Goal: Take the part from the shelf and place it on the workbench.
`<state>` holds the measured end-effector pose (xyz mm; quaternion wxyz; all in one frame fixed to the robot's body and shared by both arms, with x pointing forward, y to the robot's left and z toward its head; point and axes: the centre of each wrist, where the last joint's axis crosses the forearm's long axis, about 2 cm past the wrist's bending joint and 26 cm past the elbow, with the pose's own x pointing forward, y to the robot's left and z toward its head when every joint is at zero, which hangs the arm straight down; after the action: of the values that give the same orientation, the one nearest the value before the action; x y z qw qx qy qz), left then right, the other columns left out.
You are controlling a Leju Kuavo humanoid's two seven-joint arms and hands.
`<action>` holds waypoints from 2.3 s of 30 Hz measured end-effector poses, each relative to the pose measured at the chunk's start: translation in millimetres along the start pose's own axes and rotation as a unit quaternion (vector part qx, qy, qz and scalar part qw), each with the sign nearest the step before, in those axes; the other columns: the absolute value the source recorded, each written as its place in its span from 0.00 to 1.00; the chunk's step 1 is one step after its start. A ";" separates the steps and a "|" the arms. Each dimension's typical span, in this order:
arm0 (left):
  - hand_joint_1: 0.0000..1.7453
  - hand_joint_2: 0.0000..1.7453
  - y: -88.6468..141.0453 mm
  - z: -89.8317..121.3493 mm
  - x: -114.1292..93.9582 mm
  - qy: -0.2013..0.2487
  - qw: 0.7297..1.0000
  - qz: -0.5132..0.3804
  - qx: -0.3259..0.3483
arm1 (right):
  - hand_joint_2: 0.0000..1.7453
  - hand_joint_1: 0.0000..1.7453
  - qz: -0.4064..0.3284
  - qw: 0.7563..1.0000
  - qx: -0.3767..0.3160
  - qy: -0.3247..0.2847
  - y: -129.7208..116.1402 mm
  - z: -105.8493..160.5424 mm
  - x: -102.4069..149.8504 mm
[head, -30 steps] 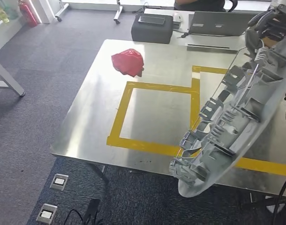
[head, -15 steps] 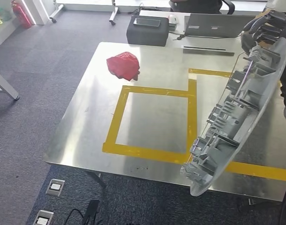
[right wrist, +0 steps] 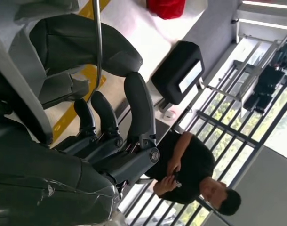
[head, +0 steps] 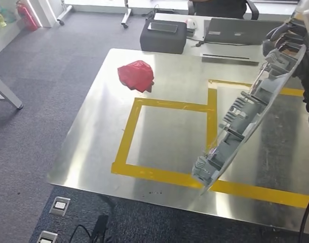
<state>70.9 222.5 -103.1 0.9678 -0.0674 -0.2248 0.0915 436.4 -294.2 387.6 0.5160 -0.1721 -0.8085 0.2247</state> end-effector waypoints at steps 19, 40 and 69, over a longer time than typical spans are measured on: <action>0.00 1.00 -3.1 -0.7 2.0 0.003 1.000 0.000 -0.004 | 1.00 1.00 0.094 0.991 0.006 0.091 -13.2 -9.7 -32.3; 0.00 1.00 -5.6 -0.7 1.9 0.008 1.000 -0.009 -0.005 | 1.00 1.00 0.255 0.927 -0.032 0.274 -55.9 -5.6 -88.9; 0.00 1.00 -10.9 0.1 -0.6 -0.001 1.000 -0.017 -0.016 | 1.00 1.00 0.312 0.855 -0.101 0.401 -84.2 9.7 -122.1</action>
<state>71.9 211.8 -101.4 0.9677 -0.0790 -0.2286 0.0714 473.4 -429.0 337.2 0.6781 -0.5416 -0.4538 0.2024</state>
